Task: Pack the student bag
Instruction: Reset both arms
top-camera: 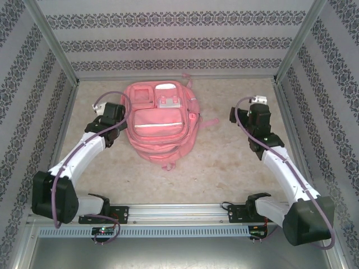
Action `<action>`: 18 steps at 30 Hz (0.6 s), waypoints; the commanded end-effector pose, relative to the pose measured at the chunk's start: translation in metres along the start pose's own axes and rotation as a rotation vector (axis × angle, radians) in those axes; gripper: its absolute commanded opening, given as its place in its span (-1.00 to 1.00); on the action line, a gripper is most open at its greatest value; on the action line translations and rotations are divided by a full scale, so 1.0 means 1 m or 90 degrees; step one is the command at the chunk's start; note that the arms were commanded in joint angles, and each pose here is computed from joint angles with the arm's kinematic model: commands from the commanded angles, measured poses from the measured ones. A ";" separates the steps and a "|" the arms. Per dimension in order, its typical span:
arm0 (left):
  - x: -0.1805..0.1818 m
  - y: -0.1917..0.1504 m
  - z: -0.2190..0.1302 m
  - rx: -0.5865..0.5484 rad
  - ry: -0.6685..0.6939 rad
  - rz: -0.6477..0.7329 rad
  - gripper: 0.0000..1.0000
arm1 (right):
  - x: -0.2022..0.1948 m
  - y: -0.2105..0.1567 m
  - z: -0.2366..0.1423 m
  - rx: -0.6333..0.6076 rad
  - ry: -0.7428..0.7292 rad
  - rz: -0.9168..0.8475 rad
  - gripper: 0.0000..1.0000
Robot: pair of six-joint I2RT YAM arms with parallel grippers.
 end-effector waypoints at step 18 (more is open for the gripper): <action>-0.017 -0.035 0.075 -0.236 -0.138 0.107 0.99 | -0.031 -0.073 0.079 -0.108 -0.006 -0.049 0.96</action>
Point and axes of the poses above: each hand's point on the last joint's axis, 136 mm out from that joint toward the fingers, its own z axis out along the fingers, its own x axis along the line the jaws close on, y = z × x, the point moved 8 cm from there along -z, back along the fingers, and after that the axes turned 6 degrees about z, right-handed, at the moved point
